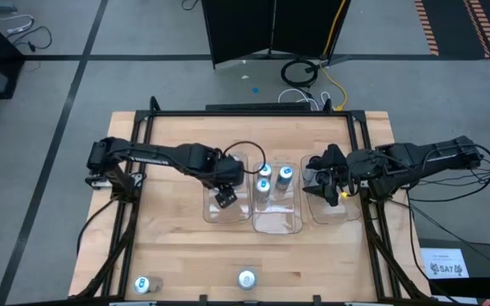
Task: Sort soda cans
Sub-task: Put the left blue-white soda can into the left transparent bin
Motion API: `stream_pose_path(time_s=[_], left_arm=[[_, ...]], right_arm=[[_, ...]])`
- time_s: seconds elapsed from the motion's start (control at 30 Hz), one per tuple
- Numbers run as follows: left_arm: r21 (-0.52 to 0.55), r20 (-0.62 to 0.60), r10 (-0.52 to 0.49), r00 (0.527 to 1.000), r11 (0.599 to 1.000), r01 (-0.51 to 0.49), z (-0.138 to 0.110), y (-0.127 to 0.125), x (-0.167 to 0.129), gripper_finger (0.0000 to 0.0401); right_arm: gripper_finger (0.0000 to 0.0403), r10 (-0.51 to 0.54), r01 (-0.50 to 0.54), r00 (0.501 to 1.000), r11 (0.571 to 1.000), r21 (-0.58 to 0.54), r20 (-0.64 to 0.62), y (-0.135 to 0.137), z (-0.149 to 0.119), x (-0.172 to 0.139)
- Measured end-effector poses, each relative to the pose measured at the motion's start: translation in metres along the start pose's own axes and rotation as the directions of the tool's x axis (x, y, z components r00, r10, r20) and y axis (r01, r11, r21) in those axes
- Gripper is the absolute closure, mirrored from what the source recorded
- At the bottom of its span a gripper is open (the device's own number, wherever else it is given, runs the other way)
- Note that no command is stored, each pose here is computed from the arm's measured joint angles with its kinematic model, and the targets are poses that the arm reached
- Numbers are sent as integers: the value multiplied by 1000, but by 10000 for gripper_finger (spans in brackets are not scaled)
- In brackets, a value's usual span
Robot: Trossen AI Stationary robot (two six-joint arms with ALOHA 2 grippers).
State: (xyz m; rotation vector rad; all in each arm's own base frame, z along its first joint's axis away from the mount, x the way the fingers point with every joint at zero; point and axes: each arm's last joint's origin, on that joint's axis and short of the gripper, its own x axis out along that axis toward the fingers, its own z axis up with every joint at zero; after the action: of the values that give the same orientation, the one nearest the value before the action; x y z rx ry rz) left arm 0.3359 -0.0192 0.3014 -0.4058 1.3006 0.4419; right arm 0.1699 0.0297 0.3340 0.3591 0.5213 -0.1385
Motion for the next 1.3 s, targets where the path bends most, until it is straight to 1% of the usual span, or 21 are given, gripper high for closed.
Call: stream_pose_path(time_s=[0.1,0.23,0.3,0.53,0.67,0.73,0.83,0.93,1.07,1.3], left_arm=[[2,-25,17,1000,1000,-17,-5,1,13,82],[0,-91,61,994,998,-61,-13,8,32,82],[-7,-116,52,992,999,-53,-15,11,40,82],[-51,-74,10,997,999,-14,-10,19,63,82],[-68,-104,26,994,997,-33,-12,28,71,75],[-101,-129,33,991,994,-46,-15,33,77,68],[-143,-138,51,989,987,-70,-16,40,81,57],[-147,-140,67,988,985,-88,-16,42,84,51],[-148,-92,46,995,987,-60,-12,39,85,48],[-153,-73,24,997,988,-35,-10,37,85,45]], right_arm=[[11,0,0,1000,1000,0,0,0,0,0],[11,0,0,1000,1000,-1,-1,0,0,0],[11,0,0,1000,1000,-1,-1,0,0,0],[11,0,0,1000,1000,-1,-1,0,0,0],[11,1,-1,1000,1000,7,-2,0,0,0],[11,3,-3,1000,1000,17,-3,0,0,0],[11,5,-5,1000,1000,24,-5,0,0,0],[11,6,-6,1000,1000,25,-5,0,0,0],[11,6,-5,1000,1000,24,-5,0,0,0],[11,6,-5,1000,1000,24,-5,0,0,0]])
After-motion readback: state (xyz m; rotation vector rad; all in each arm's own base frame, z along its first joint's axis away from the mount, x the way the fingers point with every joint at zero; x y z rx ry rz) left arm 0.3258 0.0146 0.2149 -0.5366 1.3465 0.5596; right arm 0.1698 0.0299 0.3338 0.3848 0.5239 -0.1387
